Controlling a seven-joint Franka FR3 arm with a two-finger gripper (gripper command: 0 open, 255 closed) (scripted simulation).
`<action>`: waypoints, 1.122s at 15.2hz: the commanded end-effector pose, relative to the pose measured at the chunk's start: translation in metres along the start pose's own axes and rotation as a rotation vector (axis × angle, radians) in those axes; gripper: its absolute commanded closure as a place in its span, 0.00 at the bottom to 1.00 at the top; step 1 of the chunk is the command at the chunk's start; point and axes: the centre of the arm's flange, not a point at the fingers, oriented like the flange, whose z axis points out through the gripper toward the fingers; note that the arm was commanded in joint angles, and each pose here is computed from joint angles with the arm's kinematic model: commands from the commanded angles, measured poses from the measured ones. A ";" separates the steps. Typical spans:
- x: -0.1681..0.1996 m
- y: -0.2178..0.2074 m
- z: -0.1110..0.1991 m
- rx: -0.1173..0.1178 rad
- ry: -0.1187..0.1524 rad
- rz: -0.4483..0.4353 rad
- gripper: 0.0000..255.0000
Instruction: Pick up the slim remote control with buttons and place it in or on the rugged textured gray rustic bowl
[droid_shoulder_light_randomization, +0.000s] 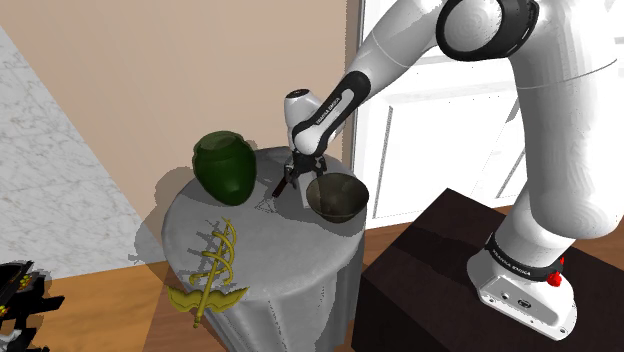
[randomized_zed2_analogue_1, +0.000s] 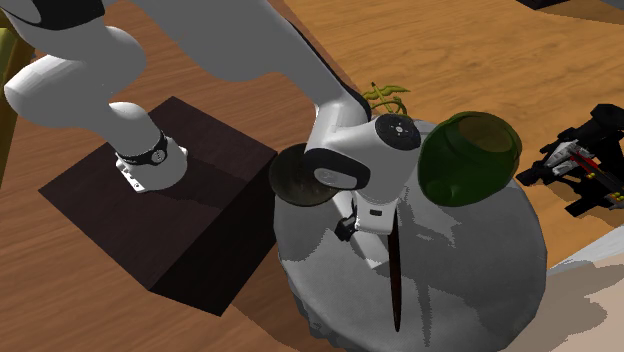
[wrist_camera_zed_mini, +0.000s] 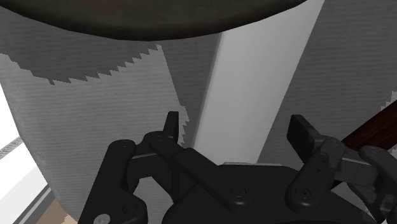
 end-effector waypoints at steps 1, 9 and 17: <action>0.000 0.000 0.000 0.000 0.000 0.000 0.00; 0.000 0.000 0.000 0.000 0.000 0.000 1.00; 0.000 0.000 -0.026 0.000 0.000 0.000 1.00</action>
